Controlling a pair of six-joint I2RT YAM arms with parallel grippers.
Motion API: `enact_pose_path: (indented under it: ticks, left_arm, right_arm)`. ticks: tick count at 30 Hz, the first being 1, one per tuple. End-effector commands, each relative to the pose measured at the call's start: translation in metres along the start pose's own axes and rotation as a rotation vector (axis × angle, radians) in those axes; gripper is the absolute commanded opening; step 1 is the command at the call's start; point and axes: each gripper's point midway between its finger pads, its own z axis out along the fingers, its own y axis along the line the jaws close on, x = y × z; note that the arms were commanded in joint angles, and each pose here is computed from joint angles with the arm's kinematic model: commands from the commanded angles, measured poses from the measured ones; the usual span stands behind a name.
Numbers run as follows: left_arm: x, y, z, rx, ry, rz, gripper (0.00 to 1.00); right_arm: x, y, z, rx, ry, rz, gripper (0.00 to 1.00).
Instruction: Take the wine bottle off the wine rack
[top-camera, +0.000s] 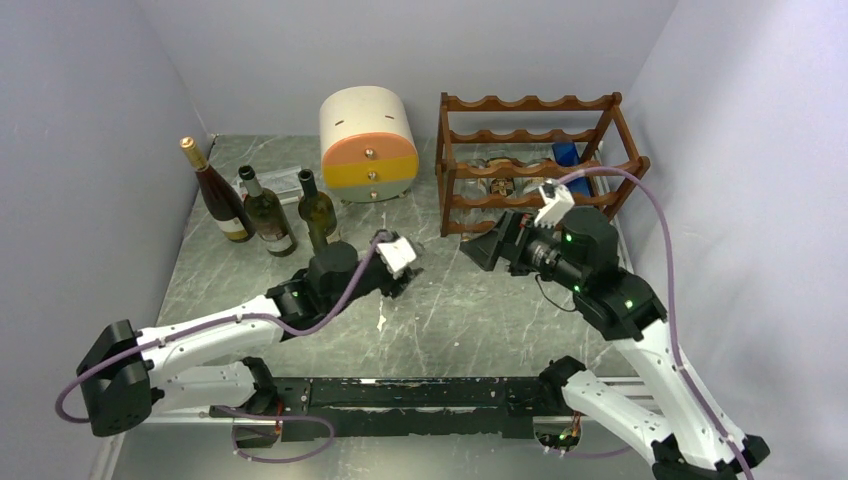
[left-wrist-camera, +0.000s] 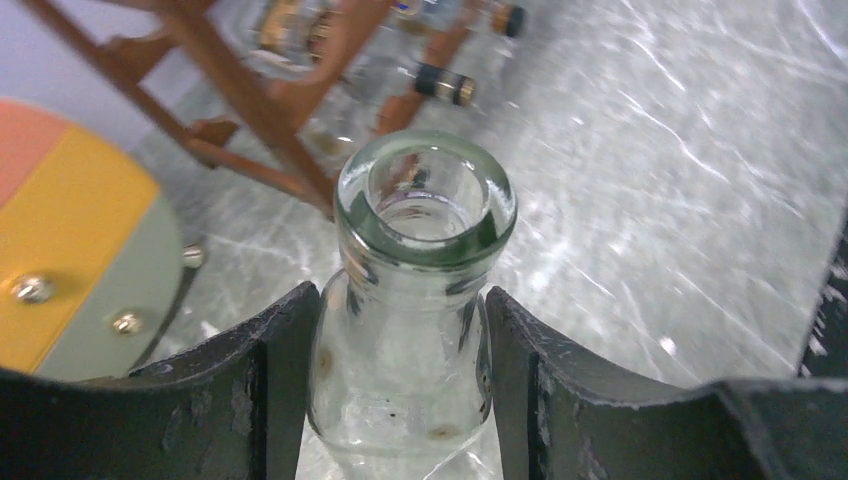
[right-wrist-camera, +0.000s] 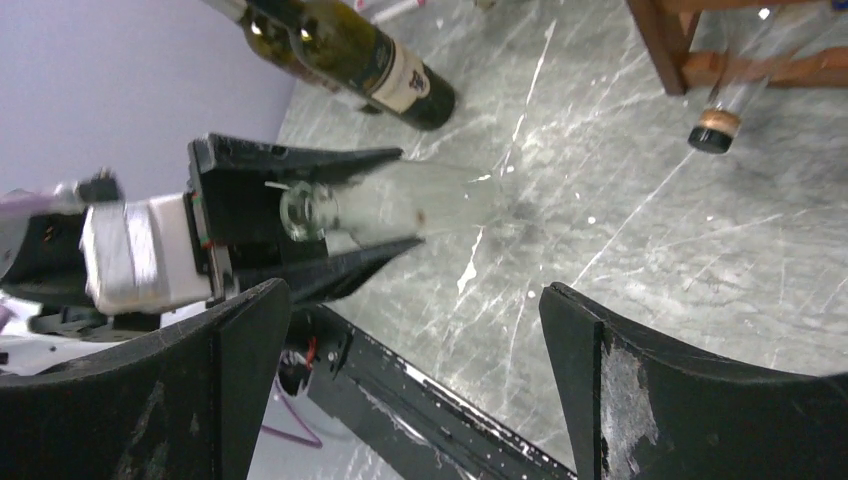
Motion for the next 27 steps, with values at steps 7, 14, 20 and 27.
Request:
enact_pose_path:
  ticks: [7,14,20,27]
  left_arm:
    - [-0.052,0.119,-0.02,-0.225,-0.367,-0.274,0.07]
    - [-0.035,0.141,-0.016,-0.237,-0.358,-0.266,0.07]
    - [-0.018,0.154,-0.015,-0.268,-0.34,-0.26,0.07]
    - [0.005,0.16,-0.005,-0.258,-0.288,-0.28,0.07]
  right_arm:
    - [-0.015,-0.014,-0.008,0.076,-0.119,0.023,1.0]
    - [-0.008,-0.021,0.001,0.089,-0.098,0.027,1.0]
    - [0.003,-0.03,0.008,0.113,-0.065,0.028,1.0]
    - [0.006,-0.032,0.01,0.118,-0.051,0.029,1.0]
